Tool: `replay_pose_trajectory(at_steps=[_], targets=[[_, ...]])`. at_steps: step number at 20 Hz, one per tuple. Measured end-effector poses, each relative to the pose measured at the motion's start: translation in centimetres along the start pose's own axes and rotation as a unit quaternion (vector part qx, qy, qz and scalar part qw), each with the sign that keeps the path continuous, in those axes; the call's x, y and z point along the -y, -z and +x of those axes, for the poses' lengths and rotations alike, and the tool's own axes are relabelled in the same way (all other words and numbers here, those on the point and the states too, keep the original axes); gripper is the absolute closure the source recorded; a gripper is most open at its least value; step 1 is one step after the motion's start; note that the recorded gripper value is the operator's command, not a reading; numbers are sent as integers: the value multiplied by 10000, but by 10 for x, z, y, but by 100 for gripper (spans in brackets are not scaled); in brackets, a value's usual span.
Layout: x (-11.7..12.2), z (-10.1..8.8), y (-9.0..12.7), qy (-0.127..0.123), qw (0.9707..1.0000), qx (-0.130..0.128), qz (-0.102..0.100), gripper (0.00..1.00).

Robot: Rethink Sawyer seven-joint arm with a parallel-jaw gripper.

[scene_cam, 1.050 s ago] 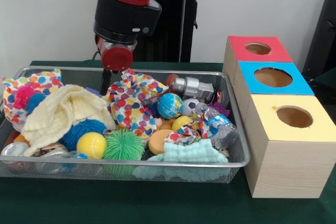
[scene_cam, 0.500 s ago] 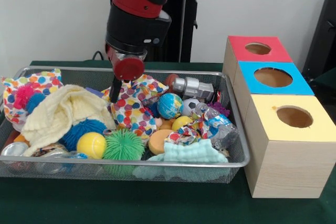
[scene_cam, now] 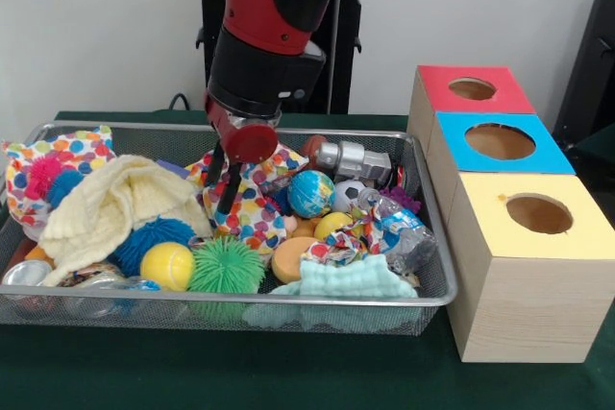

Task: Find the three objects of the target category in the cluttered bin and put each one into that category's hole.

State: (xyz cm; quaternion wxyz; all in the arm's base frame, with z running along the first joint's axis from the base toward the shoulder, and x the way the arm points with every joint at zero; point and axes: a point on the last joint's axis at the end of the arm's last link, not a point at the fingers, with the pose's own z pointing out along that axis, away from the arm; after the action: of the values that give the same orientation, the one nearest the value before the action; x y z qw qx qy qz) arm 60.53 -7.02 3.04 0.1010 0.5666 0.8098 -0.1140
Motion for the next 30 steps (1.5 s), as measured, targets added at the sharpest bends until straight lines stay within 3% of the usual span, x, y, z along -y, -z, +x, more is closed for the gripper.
replay_pose_trajectory(at_steps=[10, 11, 20, 30], targets=[[8, 12, -11, 49, 9999, -84, 123, 0], [10, 14, -12, 44, 9998, -112, 139, 100], [17, 13, -20, -66, 9995, -266, 184, 100], [19, 7, -20, -126, 9994, -267, 175, 100]])
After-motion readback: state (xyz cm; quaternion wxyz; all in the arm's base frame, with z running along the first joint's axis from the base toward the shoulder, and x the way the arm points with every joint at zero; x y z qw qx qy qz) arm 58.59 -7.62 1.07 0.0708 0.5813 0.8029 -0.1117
